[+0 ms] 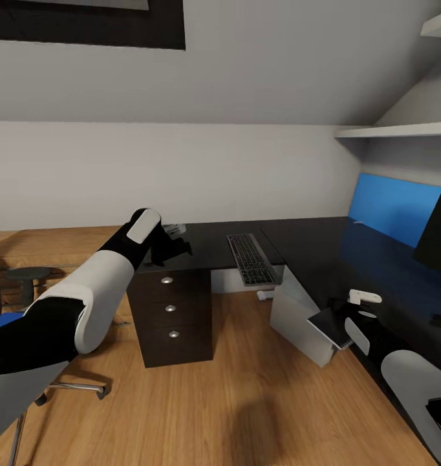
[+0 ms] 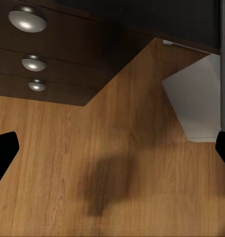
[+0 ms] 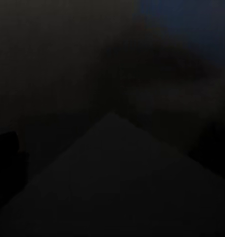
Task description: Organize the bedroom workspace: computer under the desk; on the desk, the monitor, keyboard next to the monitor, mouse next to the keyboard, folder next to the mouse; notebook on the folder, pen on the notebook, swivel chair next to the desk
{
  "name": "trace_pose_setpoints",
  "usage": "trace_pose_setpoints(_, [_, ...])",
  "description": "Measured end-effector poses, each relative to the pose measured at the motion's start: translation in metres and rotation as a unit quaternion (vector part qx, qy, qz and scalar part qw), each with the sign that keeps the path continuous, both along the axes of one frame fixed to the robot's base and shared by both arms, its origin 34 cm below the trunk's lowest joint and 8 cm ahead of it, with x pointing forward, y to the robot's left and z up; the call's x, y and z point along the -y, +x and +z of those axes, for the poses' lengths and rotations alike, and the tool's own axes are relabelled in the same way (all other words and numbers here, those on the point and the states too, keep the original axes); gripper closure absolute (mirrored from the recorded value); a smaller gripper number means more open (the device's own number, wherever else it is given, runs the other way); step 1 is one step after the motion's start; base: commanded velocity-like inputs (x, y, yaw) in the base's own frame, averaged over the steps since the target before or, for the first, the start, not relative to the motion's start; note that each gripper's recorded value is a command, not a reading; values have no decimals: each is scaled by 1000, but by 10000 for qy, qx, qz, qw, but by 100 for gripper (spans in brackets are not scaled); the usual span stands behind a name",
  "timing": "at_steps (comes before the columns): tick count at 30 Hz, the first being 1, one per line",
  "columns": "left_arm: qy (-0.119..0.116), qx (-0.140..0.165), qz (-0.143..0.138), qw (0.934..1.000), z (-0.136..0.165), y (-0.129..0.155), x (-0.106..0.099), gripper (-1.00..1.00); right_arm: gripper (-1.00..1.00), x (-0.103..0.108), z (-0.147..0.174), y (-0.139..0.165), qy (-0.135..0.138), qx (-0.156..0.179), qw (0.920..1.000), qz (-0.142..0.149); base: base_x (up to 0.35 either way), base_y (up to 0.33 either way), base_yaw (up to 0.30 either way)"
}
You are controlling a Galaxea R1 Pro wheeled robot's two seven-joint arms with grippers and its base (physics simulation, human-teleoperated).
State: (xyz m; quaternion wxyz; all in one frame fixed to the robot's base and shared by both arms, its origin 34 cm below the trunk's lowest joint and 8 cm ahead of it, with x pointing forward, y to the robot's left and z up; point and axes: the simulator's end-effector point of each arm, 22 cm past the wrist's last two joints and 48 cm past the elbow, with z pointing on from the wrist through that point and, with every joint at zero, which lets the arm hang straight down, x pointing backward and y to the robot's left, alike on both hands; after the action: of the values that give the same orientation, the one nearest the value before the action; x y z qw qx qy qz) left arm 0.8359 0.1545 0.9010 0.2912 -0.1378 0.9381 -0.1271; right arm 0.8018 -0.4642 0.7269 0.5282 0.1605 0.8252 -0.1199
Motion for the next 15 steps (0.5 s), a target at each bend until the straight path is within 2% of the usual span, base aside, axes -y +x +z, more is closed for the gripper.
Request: trace_pose_setpoints(15, [10, -10, 5, 10000, 1, -2, 0, -100, -100, -3, 10, 4, 56, 131, 9999, 13, 0, 0, -14])
